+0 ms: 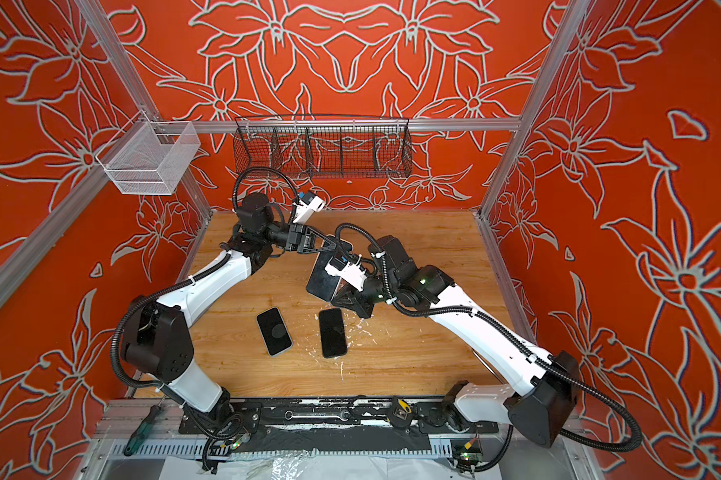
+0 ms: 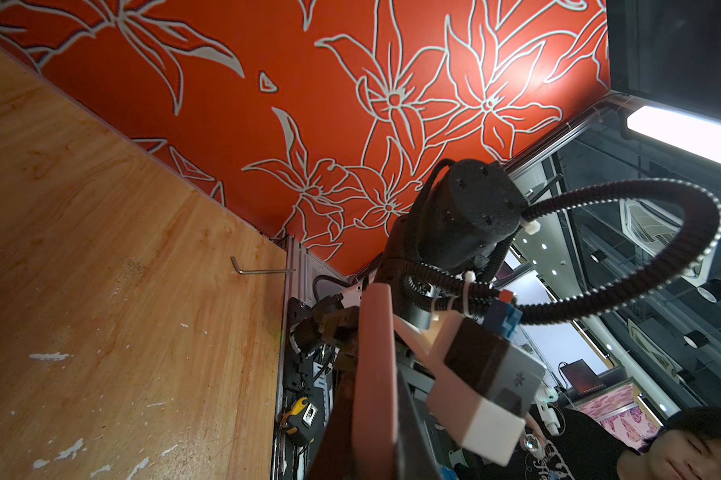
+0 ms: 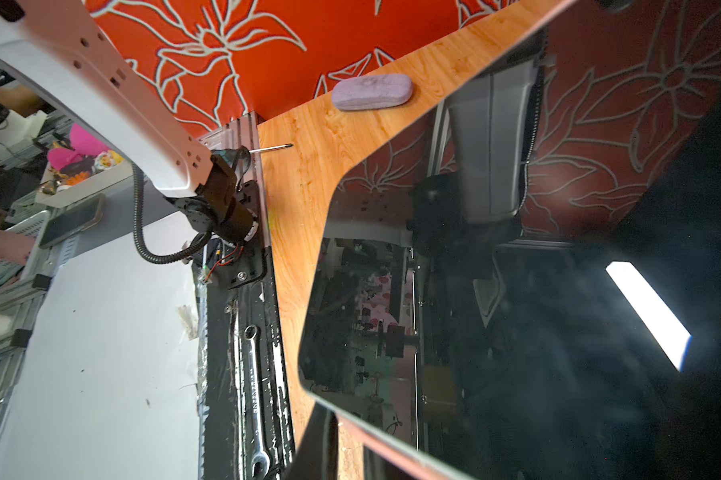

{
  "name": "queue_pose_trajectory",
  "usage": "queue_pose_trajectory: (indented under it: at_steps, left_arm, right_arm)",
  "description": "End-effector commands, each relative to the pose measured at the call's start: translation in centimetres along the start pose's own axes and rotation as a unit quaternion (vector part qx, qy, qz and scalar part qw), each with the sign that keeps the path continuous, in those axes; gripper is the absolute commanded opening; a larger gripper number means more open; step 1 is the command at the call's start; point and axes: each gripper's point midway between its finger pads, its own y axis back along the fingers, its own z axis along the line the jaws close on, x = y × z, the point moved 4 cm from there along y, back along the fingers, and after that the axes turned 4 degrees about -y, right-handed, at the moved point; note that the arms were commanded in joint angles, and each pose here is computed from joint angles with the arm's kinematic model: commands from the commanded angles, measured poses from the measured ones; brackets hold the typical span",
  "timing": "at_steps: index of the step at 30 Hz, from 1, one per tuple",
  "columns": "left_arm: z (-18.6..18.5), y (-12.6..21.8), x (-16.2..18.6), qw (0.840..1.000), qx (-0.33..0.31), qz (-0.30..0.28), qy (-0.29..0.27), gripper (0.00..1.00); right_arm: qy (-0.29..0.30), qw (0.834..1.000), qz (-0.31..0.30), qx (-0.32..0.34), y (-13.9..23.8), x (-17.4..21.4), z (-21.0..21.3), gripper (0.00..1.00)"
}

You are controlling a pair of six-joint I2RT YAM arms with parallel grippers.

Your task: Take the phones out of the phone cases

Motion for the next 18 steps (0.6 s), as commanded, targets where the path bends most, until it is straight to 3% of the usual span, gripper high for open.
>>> queue_pose_trajectory:
  at_steps: [1,7,18]
  left_arm:
    - [-1.2,-0.5,-1.3,0.999,-0.029,-0.034,-0.024,0.0]
    - [-1.9,-0.3,-1.3,0.998,-0.045,-0.046,-0.018,0.0]
    - [-0.1,1.1,-1.1,0.986,-0.133,-0.101,0.015,0.0]
  right_arm:
    - [0.062,0.995,-0.078,0.03,0.6,-3.0,0.1,0.07]
    - [0.046,0.991,-0.112,0.062,1.3,-3.1,-0.9,0.08]
    - [0.015,0.985,-0.153,0.074,2.6,-3.5,-1.4,0.09]
